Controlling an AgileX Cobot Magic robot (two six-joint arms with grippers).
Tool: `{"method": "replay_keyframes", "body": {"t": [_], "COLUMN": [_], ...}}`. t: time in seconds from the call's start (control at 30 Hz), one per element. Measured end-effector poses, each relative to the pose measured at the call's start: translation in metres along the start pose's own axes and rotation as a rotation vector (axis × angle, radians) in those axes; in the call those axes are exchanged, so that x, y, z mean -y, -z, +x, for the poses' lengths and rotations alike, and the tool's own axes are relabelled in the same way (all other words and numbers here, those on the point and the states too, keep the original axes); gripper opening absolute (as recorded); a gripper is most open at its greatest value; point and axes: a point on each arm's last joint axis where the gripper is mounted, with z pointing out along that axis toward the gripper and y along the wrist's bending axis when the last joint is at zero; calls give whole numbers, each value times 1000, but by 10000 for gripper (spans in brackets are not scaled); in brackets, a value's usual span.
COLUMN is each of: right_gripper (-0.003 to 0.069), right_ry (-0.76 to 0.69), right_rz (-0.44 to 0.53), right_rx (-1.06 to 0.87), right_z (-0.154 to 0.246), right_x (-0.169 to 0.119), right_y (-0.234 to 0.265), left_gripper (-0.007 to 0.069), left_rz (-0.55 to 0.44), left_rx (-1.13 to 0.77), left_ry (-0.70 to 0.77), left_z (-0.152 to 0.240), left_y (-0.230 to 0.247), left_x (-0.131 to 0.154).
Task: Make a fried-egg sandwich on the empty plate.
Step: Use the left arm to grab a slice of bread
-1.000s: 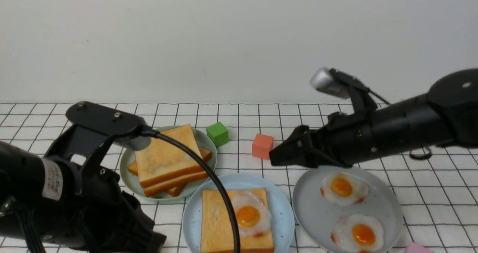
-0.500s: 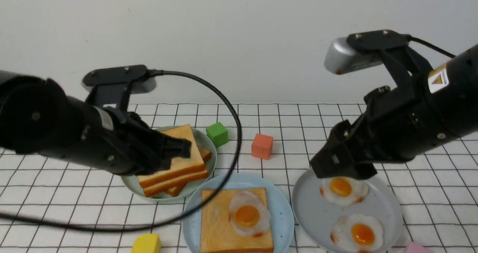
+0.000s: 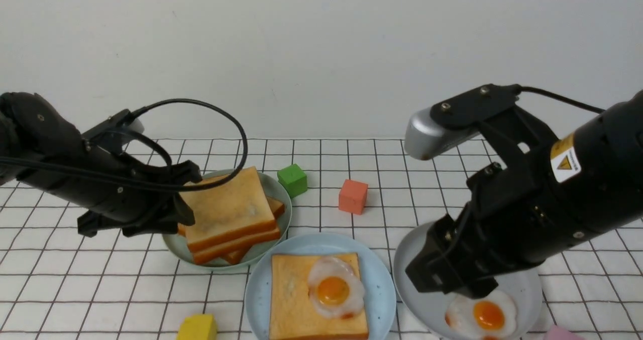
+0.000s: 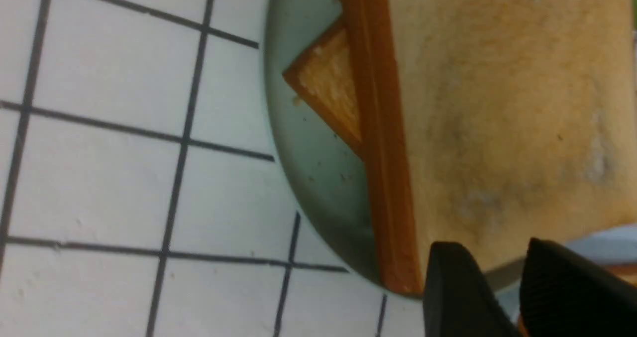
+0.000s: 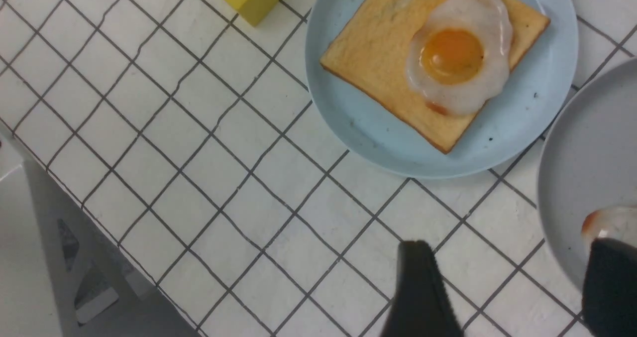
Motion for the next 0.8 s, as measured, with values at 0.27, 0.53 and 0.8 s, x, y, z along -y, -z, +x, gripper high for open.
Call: {"method": "replay_keyframes", "body": {"t": [0.27, 0.53, 0.8], "right_gripper": [444, 444, 444], "right_ry": [1, 0, -1], "right_rz": [3, 3, 1], "right_rx": [0, 0, -18], "right_z": [0, 0, 2], "right_x": [0, 0, 0], "right_y": [0, 0, 0], "left_gripper": [294, 118, 1], "left_rz": [-16, -4, 6], "left_rx": [4, 6, 2], "left_ry": [10, 0, -7], "left_z": [-2, -3, -2], "left_y": [-27, -32, -27], "left_x": [-9, -10, -7]}}
